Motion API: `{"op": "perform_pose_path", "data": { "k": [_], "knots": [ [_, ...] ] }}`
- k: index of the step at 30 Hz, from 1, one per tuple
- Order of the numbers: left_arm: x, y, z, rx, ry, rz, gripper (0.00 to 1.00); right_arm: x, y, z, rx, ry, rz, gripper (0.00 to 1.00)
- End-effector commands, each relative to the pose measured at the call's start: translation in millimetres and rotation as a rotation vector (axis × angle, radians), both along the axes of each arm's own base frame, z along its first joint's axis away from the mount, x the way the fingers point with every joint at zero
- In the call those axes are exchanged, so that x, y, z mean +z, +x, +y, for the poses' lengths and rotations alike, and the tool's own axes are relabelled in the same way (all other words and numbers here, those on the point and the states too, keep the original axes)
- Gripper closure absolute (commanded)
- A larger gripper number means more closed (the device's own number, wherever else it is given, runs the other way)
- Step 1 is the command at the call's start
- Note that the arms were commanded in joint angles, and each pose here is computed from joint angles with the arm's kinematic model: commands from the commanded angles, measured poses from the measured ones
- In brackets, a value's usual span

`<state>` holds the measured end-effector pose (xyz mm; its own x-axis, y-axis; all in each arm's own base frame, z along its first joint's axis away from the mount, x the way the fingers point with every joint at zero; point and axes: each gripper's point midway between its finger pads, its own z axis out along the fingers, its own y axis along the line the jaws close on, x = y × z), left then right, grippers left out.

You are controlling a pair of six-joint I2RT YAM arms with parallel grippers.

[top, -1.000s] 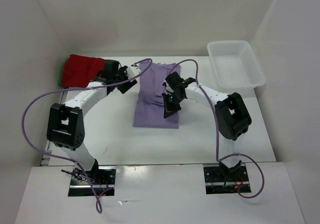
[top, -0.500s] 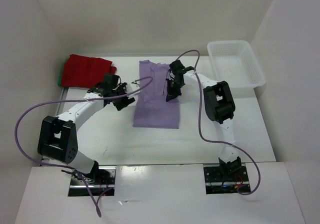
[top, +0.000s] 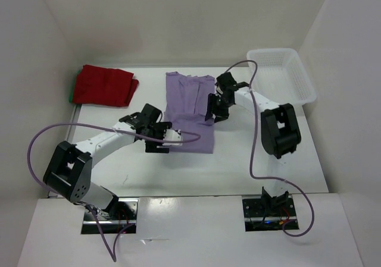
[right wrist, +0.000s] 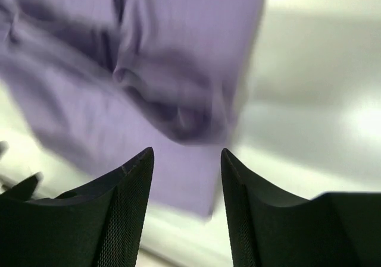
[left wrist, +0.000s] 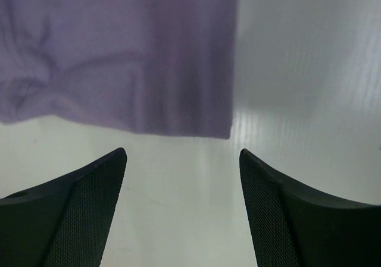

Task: Fold and stack the t-shirts
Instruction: Grab one side of the 2/3 rectangular tshirt with both arms

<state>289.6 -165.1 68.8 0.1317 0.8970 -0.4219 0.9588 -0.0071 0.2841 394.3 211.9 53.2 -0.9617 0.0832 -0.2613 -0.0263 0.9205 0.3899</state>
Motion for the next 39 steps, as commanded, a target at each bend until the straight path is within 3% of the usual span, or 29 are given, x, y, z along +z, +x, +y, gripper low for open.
{"op": "perform_pose_path", "data": {
  "k": [1, 5, 11, 19, 23, 28, 29, 30, 31, 33, 34, 35, 36, 39],
  "knots": [
    [-9, -37, -17, -0.215, 0.023, 0.028, 0.16, 52, -18, -1, -0.005, 0.070, -0.098, 0.45],
    [-21, -37, -20, -0.242, 0.060, -0.014, 0.15, 27, -77, -7, -0.042, 0.076, 0.032, 0.45],
    [-32, -38, -21, -0.282, 0.079, -0.026, 0.16, 13, -115, -8, -0.051, 0.094, 0.086, 0.45],
    [-43, -20, -11, -0.191, 0.127, -0.097, 0.24, -6, -141, 9, -0.008, 0.118, 0.156, 0.44],
    [-47, -15, -10, -0.188, 0.136, -0.128, 0.30, -23, -140, 8, -0.023, 0.103, 0.176, 0.31],
    [-51, -11, -13, -0.196, 0.137, -0.136, 0.37, -44, -139, 8, -0.025, 0.093, 0.204, 0.31],
    [-53, -10, -13, -0.196, 0.137, -0.136, 0.40, -47, -138, 9, -0.034, 0.094, 0.209, 0.34],
    [-50, -7, -15, -0.185, 0.128, -0.141, 0.46, -50, -137, 10, -0.034, 0.095, 0.208, 0.45],
    [-50, -8, -17, -0.179, 0.117, -0.131, 0.58, -52, -139, 11, -0.030, 0.102, 0.222, 0.52],
    [-47, -7, -20, -0.171, 0.100, -0.131, 0.72, -53, -137, 12, -0.030, 0.101, 0.223, 0.67],
    [-47, -8, -22, -0.175, 0.093, -0.127, 0.77, -53, -137, 12, -0.030, 0.101, 0.224, 0.82],
    [-45, -8, -24, -0.181, 0.083, -0.120, 0.87, -53, -137, 12, -0.030, 0.101, 0.224, 0.90],
    [-45, -10, -26, -0.176, 0.073, -0.111, 0.91, -55, -140, 11, -0.031, 0.097, 0.232, 0.97],
    [-39, -13, -29, -0.166, 0.051, -0.083, 1.00, -49, -144, 10, -0.028, 0.102, 0.241, 1.00]
  ]
}}
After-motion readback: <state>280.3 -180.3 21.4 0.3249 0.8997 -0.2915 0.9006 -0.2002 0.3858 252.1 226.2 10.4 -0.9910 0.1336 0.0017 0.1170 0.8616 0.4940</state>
